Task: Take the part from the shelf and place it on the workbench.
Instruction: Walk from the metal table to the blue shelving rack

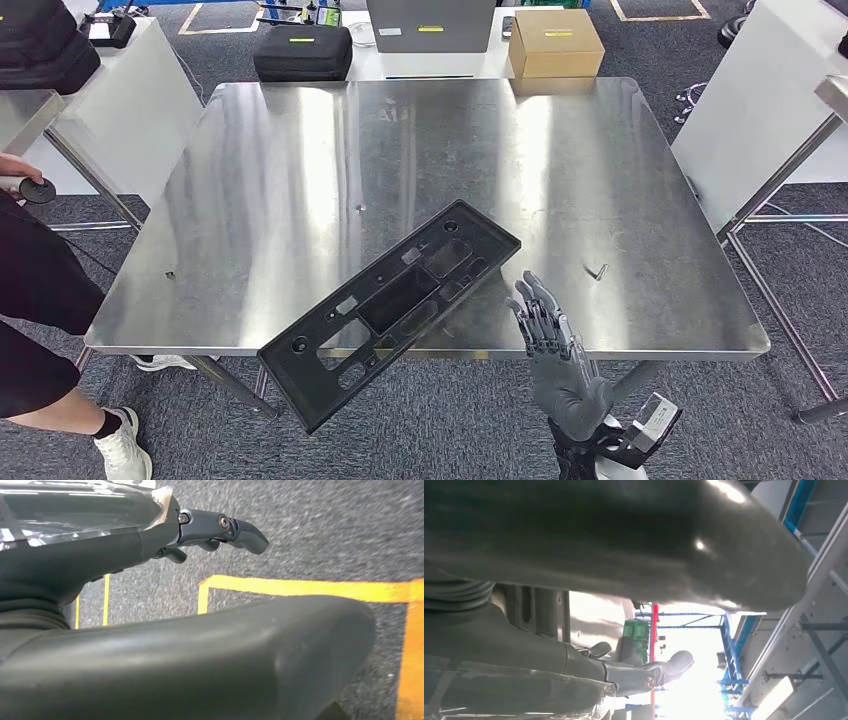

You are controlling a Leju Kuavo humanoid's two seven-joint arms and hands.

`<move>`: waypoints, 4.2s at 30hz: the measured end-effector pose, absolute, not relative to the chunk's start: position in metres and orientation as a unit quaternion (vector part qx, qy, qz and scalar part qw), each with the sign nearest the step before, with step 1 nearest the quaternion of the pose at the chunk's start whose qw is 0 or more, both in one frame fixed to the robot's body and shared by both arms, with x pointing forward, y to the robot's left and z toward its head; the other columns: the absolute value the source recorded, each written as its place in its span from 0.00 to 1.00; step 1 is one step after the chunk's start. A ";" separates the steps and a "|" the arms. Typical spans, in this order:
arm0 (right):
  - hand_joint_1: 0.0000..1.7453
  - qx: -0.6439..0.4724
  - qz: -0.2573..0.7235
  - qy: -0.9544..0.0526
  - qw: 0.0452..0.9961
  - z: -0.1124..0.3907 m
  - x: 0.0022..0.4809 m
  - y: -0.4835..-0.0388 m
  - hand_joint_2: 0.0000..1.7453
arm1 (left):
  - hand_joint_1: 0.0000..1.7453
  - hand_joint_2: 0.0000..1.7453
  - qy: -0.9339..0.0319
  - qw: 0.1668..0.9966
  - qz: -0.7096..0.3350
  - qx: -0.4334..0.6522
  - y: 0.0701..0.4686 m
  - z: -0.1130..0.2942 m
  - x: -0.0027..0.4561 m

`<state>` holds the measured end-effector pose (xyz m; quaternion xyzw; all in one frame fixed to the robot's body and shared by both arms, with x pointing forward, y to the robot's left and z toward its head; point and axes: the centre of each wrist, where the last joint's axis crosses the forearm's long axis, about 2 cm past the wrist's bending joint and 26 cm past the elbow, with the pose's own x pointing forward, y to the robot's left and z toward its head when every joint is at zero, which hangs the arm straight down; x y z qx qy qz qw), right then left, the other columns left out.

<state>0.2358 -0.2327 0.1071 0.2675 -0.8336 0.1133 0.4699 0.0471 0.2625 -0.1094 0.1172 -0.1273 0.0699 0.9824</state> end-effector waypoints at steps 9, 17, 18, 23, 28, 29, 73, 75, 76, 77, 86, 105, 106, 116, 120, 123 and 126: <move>0.00 0.267 0.115 -0.833 0.470 0.107 0.237 -0.235 0.00 | 0.00 0.00 -0.129 0.982 0.070 0.118 0.261 -0.109 0.050; 0.00 0.265 0.117 -0.832 0.474 0.106 0.236 -0.237 0.00 | 0.00 0.00 -0.130 0.982 0.071 0.115 0.261 -0.109 0.051; 0.00 0.264 0.117 -0.831 0.475 0.106 0.236 -0.237 0.00 | 0.00 0.00 -0.130 0.982 0.072 0.115 0.261 -0.109 0.051; 0.00 0.264 0.117 -0.832 0.474 0.107 0.236 -0.237 0.00 | 0.00 0.00 -0.132 0.982 0.073 0.113 0.259 -0.109 0.051; 0.00 0.264 0.115 -0.831 0.475 0.106 0.235 -0.236 0.00 | 0.00 0.00 -0.134 0.982 0.072 0.111 0.259 -0.109 0.049; 0.00 0.265 0.115 -0.831 0.475 0.106 0.234 -0.236 0.00 | 0.00 0.00 -0.134 0.982 0.072 0.111 0.259 -0.109 0.049; 0.00 0.198 0.157 -0.807 0.534 0.081 0.234 -0.228 0.00 | 0.00 0.00 -0.132 0.981 0.083 0.119 0.267 -0.110 0.045; 0.00 0.197 0.158 -0.806 0.536 0.080 0.234 -0.228 0.00 | 0.00 0.00 -0.132 0.981 0.083 0.119 0.267 -0.110 0.045; 0.00 0.197 0.158 -0.806 0.536 0.080 0.234 -0.228 0.00 | 0.00 0.00 -0.132 0.981 0.083 0.119 0.267 -0.110 0.045; 0.00 0.196 0.158 -0.804 0.539 0.078 0.234 -0.228 0.00 | 0.00 0.00 -0.132 0.981 0.083 0.119 0.267 -0.110 0.045; 0.00 0.036 0.291 -0.513 0.807 -0.035 0.235 -0.235 0.00 | 0.00 0.00 -0.109 0.980 0.107 0.127 0.260 -0.110 0.043; 0.00 0.000 0.313 -0.225 0.923 -0.086 0.151 -0.254 0.00 | 0.00 0.00 -0.107 0.982 0.087 0.132 0.263 -0.110 0.044; 0.00 -0.007 0.312 -0.206 0.927 -0.088 0.144 -0.256 0.00 | 0.00 0.00 -0.107 0.982 0.085 0.133 0.263 -0.110 0.044; 0.00 -0.083 0.301 -0.087 0.946 -0.103 0.094 -0.275 0.25 | 0.00 0.00 -0.105 0.984 0.049 0.135 0.263 -0.109 0.047; 0.00 -0.087 0.299 -0.062 0.948 -0.106 0.077 -0.276 1.00 | 0.00 0.00 -0.103 0.984 0.044 0.136 0.263 -0.109 0.048; 0.00 -0.090 0.308 -0.053 0.946 -0.107 0.072 -0.275 1.00 | 0.00 0.00 -0.099 0.984 0.045 0.138 0.264 -0.109 0.048; 0.00 -0.090 0.311 -0.048 0.945 -0.108 0.069 -0.274 1.00 | 0.00 0.00 -0.098 0.984 0.046 0.140 0.264 -0.109 0.048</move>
